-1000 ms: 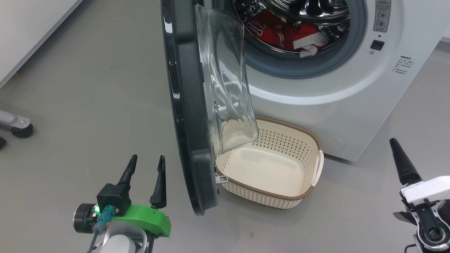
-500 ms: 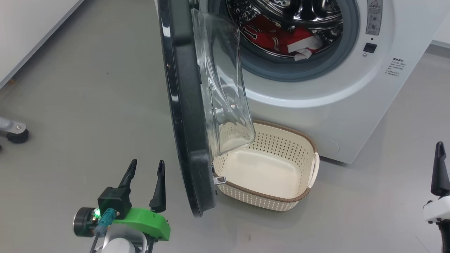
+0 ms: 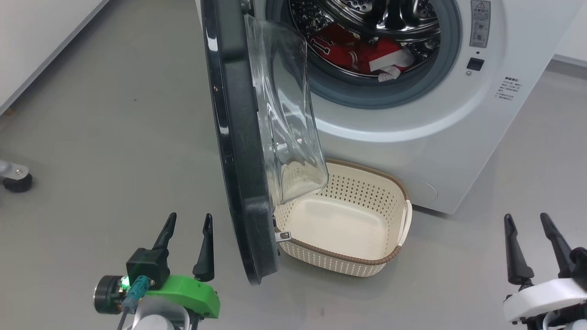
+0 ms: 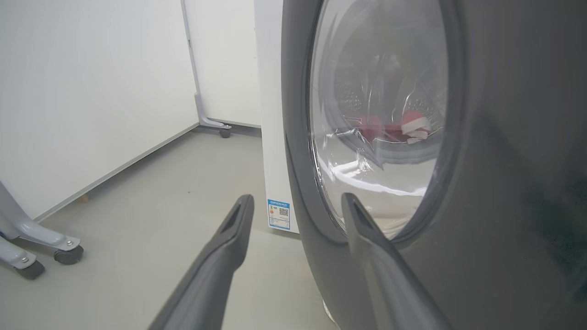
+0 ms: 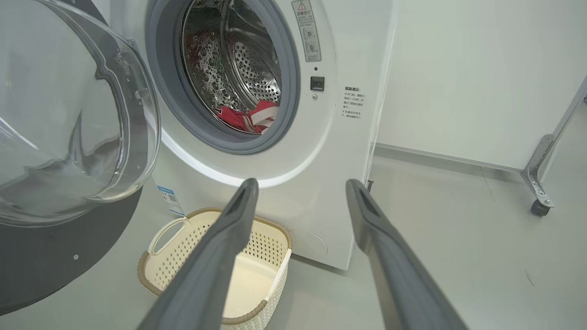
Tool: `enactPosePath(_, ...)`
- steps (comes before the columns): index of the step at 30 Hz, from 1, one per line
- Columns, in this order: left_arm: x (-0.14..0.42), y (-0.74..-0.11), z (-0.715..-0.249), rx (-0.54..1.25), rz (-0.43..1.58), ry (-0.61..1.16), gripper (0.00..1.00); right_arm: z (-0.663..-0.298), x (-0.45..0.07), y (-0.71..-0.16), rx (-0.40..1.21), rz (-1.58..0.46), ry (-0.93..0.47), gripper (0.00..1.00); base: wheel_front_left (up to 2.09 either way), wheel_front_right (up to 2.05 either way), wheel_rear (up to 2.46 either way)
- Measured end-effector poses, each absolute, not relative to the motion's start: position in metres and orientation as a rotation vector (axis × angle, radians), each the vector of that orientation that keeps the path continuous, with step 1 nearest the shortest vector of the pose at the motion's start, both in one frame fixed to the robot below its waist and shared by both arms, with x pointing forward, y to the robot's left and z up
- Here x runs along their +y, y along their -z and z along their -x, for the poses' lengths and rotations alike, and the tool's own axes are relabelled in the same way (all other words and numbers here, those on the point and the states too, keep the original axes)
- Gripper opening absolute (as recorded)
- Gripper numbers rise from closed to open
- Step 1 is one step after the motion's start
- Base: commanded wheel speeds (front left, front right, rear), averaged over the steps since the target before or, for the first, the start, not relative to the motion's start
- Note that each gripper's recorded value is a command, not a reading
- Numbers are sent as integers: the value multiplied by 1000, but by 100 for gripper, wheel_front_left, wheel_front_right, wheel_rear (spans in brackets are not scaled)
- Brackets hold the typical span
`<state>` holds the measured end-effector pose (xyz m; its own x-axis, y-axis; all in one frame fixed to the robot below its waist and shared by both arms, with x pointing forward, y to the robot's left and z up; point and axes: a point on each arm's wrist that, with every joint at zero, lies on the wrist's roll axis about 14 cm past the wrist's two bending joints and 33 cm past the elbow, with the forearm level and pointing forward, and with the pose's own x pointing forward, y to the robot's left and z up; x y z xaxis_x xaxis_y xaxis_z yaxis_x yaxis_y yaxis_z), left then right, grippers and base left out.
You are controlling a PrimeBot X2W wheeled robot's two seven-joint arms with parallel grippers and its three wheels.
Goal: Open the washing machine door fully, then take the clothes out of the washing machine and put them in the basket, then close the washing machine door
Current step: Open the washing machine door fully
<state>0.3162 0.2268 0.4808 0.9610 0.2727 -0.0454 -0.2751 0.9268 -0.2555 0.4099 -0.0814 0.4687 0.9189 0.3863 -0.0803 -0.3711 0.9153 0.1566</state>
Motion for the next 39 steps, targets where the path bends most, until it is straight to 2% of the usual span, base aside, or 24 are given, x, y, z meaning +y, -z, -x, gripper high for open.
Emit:
enactPosePath(16, 225, -479, -319, 15, 264, -273, 100, -381, -55, -454, 156, -169, -426, 100, 0, 0, 0)
enactPosePath(36, 224, -477, -321, 25, 257, -269, 100, -377, -59, -449, 162, -161, -396, 100, 0, 0, 0)
enactPosePath(37, 223, -476, -321, 26, 256, -268, 72, -378, -61, -448, 162, -159, -389, 100, 0, 0, 0)
enactPosePath(38, 224, -476, -322, 26, 256, -269, 23, -378, -61, -449, 161, -160, -386, 100, 0, 0, 0)
enactPosePath(39, 224, -477, -322, 25, 256, -270, 0, -379, -62, -449, 160, -161, -384, 100, 0, 0, 0)
